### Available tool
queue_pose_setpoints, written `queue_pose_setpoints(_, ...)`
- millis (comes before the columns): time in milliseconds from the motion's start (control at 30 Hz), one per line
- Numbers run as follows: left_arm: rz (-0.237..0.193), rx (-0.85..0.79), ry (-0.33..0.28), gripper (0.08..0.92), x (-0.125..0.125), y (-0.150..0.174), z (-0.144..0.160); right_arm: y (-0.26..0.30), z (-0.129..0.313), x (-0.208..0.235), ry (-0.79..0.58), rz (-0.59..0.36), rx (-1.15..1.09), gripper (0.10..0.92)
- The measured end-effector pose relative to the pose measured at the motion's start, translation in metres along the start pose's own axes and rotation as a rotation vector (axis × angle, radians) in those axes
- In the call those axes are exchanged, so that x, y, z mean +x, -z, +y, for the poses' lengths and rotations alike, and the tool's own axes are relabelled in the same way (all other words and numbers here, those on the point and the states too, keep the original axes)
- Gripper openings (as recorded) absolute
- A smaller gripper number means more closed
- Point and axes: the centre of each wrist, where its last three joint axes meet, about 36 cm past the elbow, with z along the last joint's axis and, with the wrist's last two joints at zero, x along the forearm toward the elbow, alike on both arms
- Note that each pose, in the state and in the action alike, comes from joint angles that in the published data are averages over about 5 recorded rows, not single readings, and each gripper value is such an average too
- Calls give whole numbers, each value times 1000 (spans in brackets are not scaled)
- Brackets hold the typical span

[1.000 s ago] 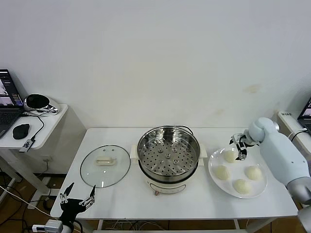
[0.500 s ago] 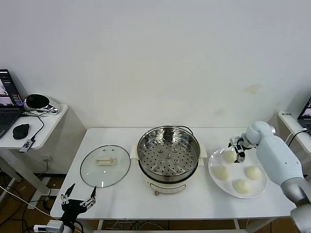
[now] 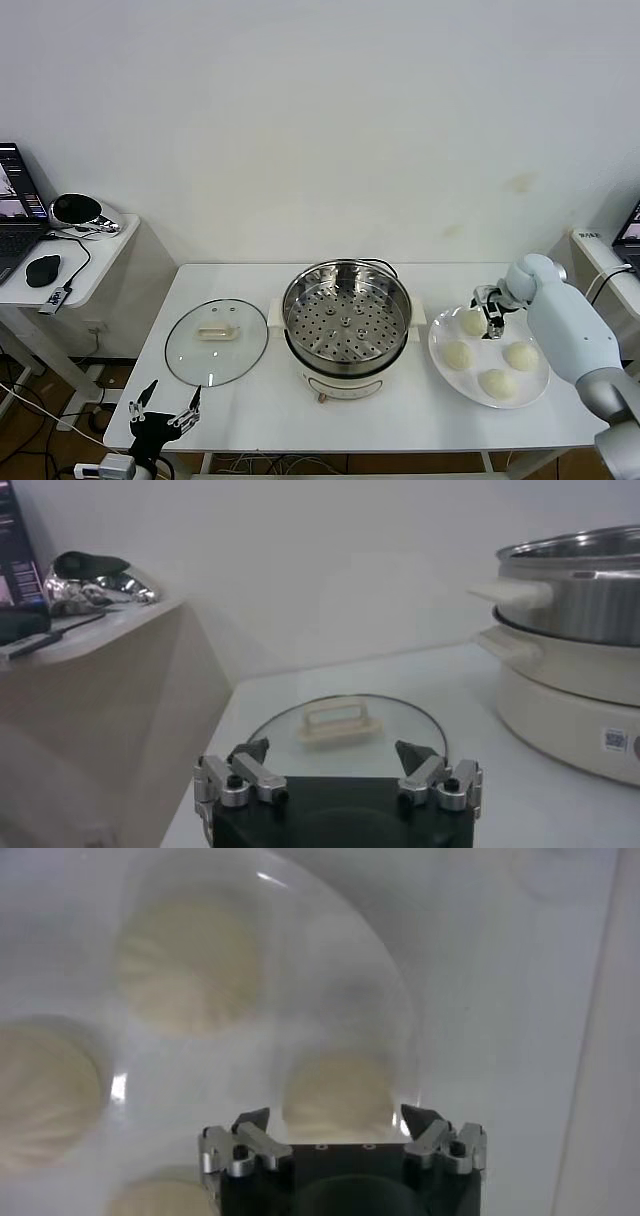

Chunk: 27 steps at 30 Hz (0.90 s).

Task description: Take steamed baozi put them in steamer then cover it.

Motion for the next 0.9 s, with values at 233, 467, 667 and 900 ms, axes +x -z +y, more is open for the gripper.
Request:
queue_pose_setpoints(233, 0, 1, -4, 823, 0, -1, -3, -8, -3, 9, -17, 2, -23, 636)
queue_pose_setpoints(467, -1, 4, -13, 823, -1, -3, -9, -15, -14, 30, -42, -10, -38, 630)
queue_pose_setpoints(667, -6, 0, -8, 823, -2, -1, -10, -12, -33, 63, -73, -32, -26, 619)
queue_pose_setpoints(900, -11, -11, 4, 823, -1, 1, -6, 18, -78, 120, -115, -106, 41, 619)
